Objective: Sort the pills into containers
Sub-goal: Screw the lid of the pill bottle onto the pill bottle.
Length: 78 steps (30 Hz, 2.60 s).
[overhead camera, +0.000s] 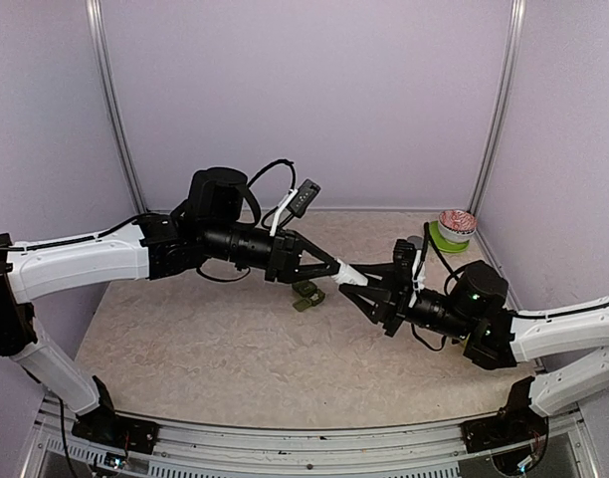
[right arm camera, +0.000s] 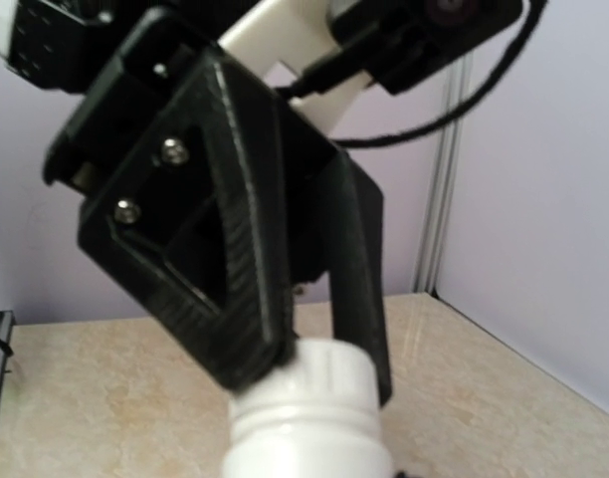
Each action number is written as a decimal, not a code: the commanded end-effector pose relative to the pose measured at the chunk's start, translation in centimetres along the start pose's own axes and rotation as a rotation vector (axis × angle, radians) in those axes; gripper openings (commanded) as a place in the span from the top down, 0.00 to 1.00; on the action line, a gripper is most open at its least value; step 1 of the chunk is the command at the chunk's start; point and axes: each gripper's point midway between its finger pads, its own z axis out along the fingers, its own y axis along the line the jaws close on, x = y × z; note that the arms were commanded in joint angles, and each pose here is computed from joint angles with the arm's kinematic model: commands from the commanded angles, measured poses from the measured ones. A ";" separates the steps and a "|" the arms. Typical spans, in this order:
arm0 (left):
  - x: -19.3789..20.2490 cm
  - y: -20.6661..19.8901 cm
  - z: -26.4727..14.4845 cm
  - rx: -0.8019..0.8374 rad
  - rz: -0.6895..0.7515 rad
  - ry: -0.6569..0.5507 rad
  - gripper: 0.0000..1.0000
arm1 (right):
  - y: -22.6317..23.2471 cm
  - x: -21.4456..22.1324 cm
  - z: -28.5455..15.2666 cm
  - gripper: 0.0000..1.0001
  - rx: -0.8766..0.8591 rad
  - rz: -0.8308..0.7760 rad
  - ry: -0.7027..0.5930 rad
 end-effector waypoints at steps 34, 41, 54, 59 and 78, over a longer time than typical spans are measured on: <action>1.7 -6.0 -2.1 0.223 0.334 0.044 0.62 | 1.8 -3.3 -0.1 0.73 -0.138 0.364 -0.081; 1.0 -6.0 -2.5 0.201 0.339 0.027 0.38 | 1.8 -2.7 0.2 0.73 -0.147 0.372 -0.058; -0.3 -2.0 -2.8 0.010 0.133 -0.003 0.01 | 1.7 -2.5 0.2 0.73 -0.141 0.301 -0.059; -0.2 -1.3 -2.1 0.002 0.055 -0.001 0.01 | 0.3 -2.6 0.5 0.73 -0.057 0.248 -0.049; -1.0 -2.1 -0.5 0.021 0.019 -0.031 0.01 | -1.9 0.5 2.5 0.73 0.098 0.173 0.066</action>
